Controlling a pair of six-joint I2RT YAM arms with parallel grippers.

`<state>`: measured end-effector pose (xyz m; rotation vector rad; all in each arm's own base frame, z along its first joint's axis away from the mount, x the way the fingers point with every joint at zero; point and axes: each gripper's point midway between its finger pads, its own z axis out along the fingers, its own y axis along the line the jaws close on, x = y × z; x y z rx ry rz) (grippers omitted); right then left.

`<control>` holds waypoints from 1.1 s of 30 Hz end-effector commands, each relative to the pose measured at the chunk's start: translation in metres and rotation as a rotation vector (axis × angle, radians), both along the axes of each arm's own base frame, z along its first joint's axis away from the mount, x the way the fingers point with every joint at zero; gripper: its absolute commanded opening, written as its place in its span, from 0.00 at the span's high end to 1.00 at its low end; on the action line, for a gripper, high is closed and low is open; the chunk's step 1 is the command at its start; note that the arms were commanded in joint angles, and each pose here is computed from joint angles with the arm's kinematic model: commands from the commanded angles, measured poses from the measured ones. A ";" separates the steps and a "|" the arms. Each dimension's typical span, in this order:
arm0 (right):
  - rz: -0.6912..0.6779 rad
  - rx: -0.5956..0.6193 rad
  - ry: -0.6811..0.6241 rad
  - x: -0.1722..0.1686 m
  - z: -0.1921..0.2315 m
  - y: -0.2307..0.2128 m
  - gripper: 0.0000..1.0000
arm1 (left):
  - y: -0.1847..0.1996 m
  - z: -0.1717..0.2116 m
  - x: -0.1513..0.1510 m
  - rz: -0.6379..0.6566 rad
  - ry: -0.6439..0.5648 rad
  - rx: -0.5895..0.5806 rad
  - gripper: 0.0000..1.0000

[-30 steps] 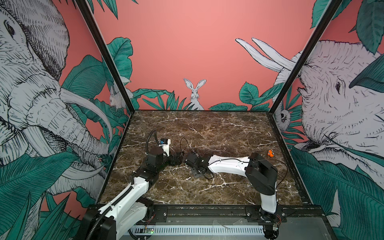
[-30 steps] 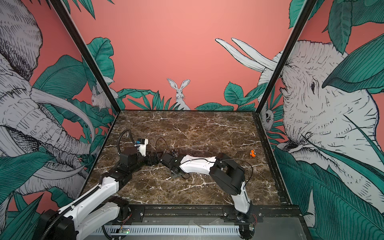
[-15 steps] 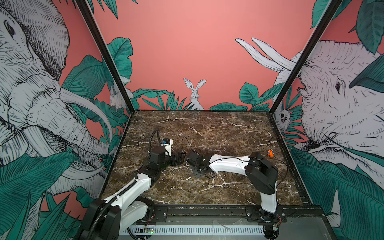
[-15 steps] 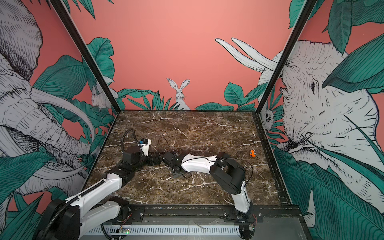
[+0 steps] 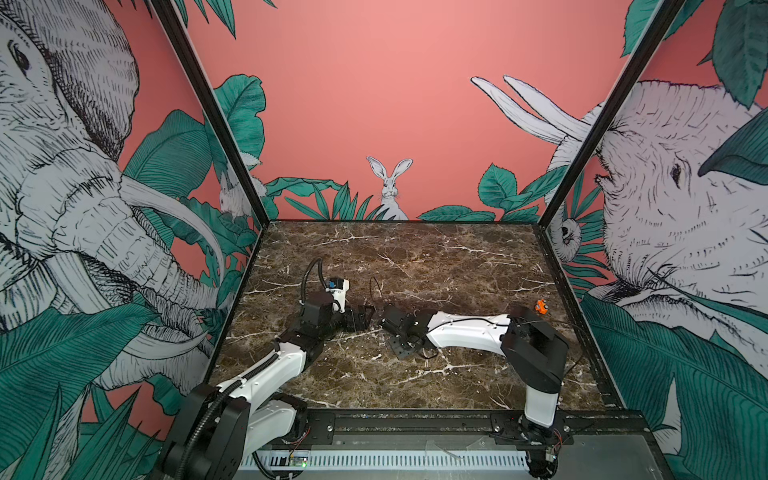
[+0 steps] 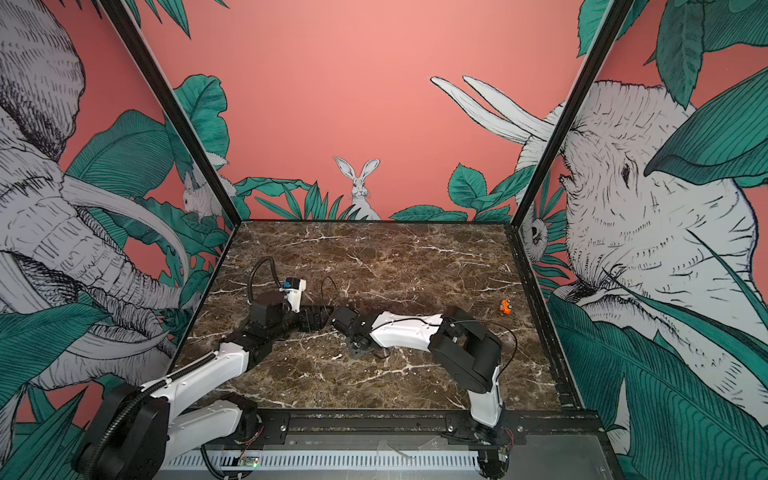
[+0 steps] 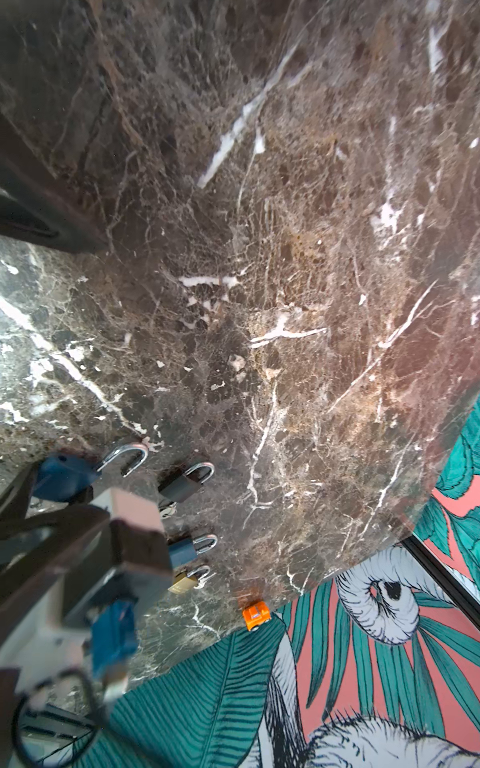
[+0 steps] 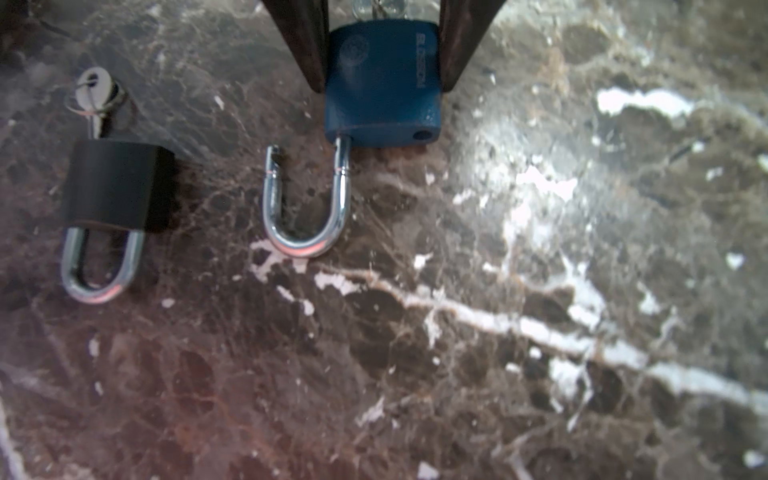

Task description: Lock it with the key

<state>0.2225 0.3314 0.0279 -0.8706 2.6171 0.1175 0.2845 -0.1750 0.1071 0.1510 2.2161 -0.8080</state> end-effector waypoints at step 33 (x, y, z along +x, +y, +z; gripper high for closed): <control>0.310 0.221 -0.347 0.023 0.116 0.022 0.88 | -0.112 0.043 -0.004 -0.343 0.136 -0.467 0.41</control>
